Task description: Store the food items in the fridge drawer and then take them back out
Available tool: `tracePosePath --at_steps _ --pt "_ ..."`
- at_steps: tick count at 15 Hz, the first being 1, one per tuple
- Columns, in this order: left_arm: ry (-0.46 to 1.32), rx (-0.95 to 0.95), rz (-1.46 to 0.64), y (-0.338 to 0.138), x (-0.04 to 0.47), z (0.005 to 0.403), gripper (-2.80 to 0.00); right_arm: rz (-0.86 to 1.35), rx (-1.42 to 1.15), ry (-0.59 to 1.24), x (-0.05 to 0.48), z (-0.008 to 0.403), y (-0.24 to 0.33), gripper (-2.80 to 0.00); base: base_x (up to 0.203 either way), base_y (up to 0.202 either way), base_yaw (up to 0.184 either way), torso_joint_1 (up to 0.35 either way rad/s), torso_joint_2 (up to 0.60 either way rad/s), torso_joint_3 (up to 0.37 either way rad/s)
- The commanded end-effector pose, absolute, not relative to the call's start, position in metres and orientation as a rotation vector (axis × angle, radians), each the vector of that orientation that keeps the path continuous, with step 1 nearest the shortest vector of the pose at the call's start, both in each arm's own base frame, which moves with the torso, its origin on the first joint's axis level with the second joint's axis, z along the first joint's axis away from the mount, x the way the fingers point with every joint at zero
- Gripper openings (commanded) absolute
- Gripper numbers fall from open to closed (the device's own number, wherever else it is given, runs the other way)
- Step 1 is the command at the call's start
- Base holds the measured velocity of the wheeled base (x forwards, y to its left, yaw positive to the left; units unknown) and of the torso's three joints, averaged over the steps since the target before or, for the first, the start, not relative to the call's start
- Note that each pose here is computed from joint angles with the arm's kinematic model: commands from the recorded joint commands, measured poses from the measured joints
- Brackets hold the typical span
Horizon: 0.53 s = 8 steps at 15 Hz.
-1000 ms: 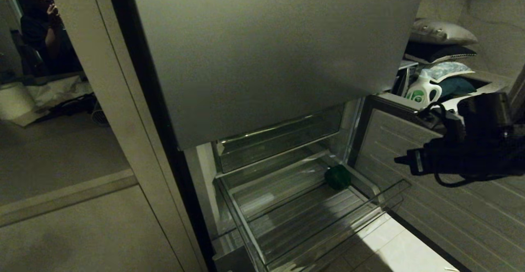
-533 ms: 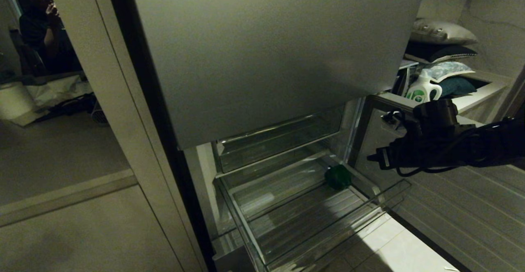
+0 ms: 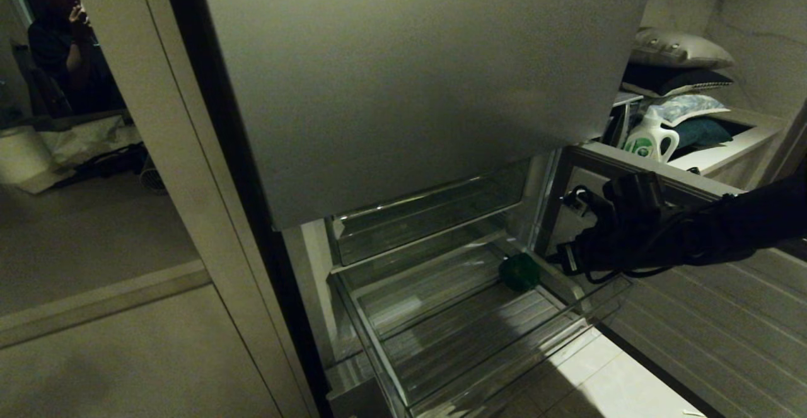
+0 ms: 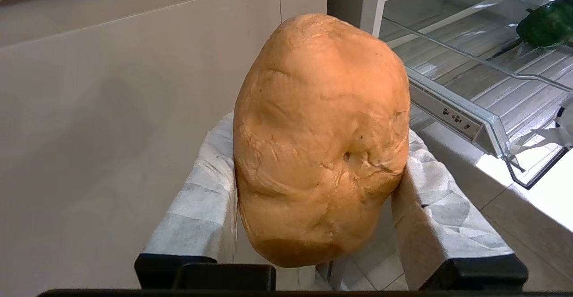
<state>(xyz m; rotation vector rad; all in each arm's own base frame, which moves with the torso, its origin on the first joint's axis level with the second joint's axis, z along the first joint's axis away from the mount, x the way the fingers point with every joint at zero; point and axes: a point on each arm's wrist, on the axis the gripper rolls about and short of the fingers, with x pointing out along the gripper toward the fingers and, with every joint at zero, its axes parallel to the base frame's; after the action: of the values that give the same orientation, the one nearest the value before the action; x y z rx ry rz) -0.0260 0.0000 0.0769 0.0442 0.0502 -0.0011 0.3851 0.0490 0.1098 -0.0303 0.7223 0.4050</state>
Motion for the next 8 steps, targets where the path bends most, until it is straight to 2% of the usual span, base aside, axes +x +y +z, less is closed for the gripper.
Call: tracePosePath --at_steps 1,2,3,8 --pt "0.052 0.044 -0.001 0.000 -0.026 0.077 -2.80 0.408 -0.036 0.741 0.398 0.096 0.054 -2.80 0.000 0.000 0.000 0.000 0.00 0.000" --pt "0.052 0.044 -0.001 0.000 -0.026 0.077 -2.80 0.394 -0.044 0.746 0.403 0.091 0.056 -2.80 0.000 0.000 0.000 0.000 0.00 0.000" --pt "0.054 0.044 -0.001 0.000 -0.026 0.077 -2.80 0.382 -0.050 0.747 0.409 0.087 0.057 0.00 0.000 0.000 0.000 0.000 0.00 0.000" --pt "0.052 0.044 -0.001 0.000 -0.026 0.077 -2.80 0.339 -0.068 0.734 0.427 0.085 0.058 0.00 0.000 0.000 0.000 0.000 0.00 0.000"
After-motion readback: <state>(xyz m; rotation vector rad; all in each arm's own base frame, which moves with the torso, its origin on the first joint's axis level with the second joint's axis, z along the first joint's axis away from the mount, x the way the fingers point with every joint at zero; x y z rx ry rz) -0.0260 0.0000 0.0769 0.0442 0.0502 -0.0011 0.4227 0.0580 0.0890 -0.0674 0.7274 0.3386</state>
